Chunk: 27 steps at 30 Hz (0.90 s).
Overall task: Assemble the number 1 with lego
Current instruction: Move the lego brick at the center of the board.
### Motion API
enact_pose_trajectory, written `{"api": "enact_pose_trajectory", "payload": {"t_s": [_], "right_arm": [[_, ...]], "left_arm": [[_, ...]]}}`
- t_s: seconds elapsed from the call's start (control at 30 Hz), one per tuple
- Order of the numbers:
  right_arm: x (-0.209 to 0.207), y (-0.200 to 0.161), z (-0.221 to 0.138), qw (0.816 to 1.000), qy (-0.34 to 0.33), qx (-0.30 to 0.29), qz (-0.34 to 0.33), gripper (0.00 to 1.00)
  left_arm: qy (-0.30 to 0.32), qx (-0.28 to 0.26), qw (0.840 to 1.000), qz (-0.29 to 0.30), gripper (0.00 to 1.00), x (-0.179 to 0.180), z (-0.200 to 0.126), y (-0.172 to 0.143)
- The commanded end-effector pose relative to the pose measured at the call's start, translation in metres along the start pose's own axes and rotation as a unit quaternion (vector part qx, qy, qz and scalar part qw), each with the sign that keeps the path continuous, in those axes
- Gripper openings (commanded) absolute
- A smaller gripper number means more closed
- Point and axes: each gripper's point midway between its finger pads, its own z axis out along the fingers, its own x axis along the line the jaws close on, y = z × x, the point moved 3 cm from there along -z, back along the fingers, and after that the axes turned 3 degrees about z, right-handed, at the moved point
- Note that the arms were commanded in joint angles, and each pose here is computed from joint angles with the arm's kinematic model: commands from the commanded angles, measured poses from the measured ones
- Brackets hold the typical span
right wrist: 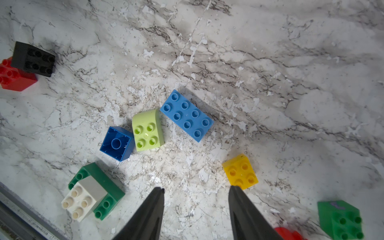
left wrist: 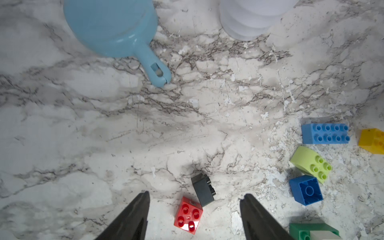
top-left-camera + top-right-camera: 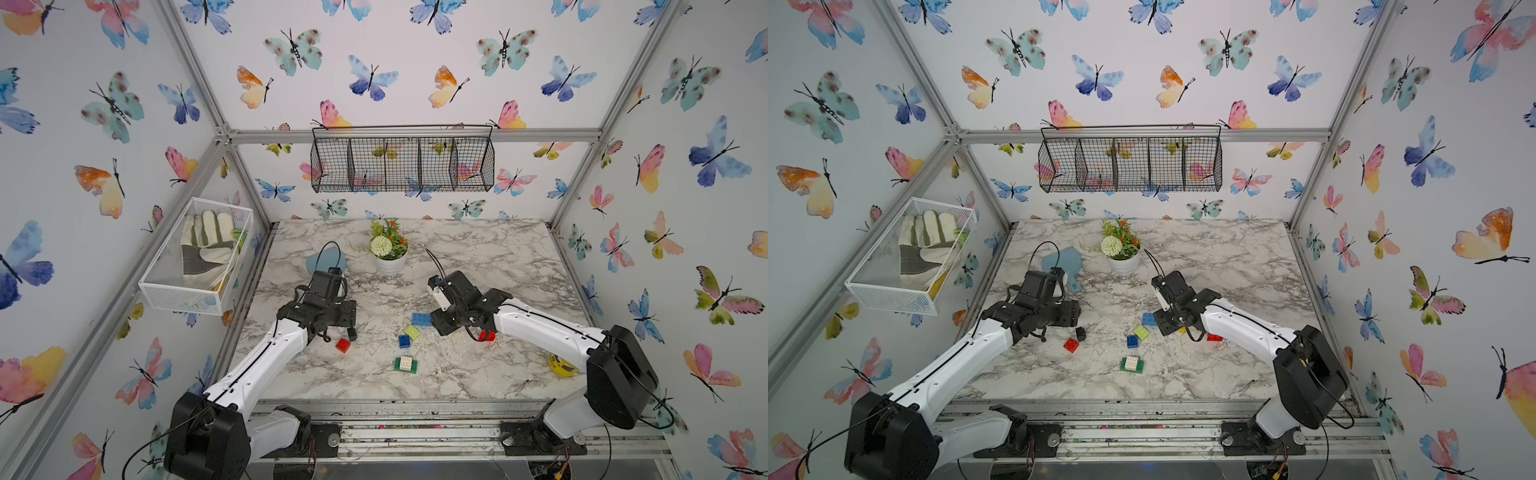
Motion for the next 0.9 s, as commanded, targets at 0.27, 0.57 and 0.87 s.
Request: {"api": "enact_pose_trajectory", "payload": {"t_s": [0.27,0.57,0.87], "right_arm": [[-0.018,-0.005,-0.013,0.999,-0.023,-0.015,0.025,0.55],[-0.021,-0.002,-0.012,0.999,-0.017,-0.018,0.032,0.54],[-0.023,-0.001,-0.015,0.999,-0.019,-0.022,0.035,0.54]], "left_arm": [[-0.053,0.09,0.987,0.126,0.74,-0.006,0.022,-0.032],[0.03,0.242,0.955,0.17,0.75,-0.033,0.039,-0.052],[0.084,0.331,0.938,0.052,0.79,-0.027,0.045,-0.064]]}}
